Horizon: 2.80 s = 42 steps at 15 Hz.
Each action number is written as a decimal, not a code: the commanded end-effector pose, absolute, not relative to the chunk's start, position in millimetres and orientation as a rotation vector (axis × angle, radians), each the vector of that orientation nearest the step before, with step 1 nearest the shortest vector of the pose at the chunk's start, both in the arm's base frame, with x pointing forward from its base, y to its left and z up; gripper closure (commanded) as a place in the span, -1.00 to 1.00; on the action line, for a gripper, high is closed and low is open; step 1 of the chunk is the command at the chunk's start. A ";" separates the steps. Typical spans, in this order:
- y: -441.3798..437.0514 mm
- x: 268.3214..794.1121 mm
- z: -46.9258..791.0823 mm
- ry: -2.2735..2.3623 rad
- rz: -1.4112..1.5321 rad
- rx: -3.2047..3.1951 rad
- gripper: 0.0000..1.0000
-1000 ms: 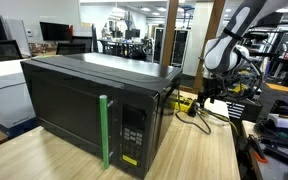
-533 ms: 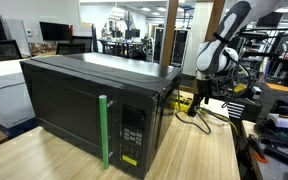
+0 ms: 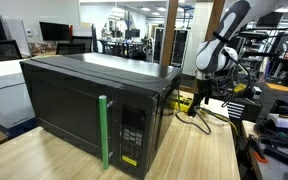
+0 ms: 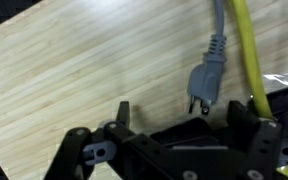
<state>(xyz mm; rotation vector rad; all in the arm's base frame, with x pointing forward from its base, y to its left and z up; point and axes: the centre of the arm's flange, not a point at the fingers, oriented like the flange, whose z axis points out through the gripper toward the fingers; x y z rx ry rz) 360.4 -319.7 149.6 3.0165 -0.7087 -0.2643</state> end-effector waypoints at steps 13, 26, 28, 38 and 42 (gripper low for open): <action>-234.8 310.4 162.3 -0.831 -0.464 3.020 -1.00; -265.8 313.4 176.5 -1.040 -0.221 2.950 0.91; -265.0 316.0 176.7 -1.037 -0.211 2.949 1.00; -274.3 315.7 163.0 -1.024 -0.191 2.915 -0.38; -286.8 315.4 157.0 -1.033 -0.152 2.893 -0.93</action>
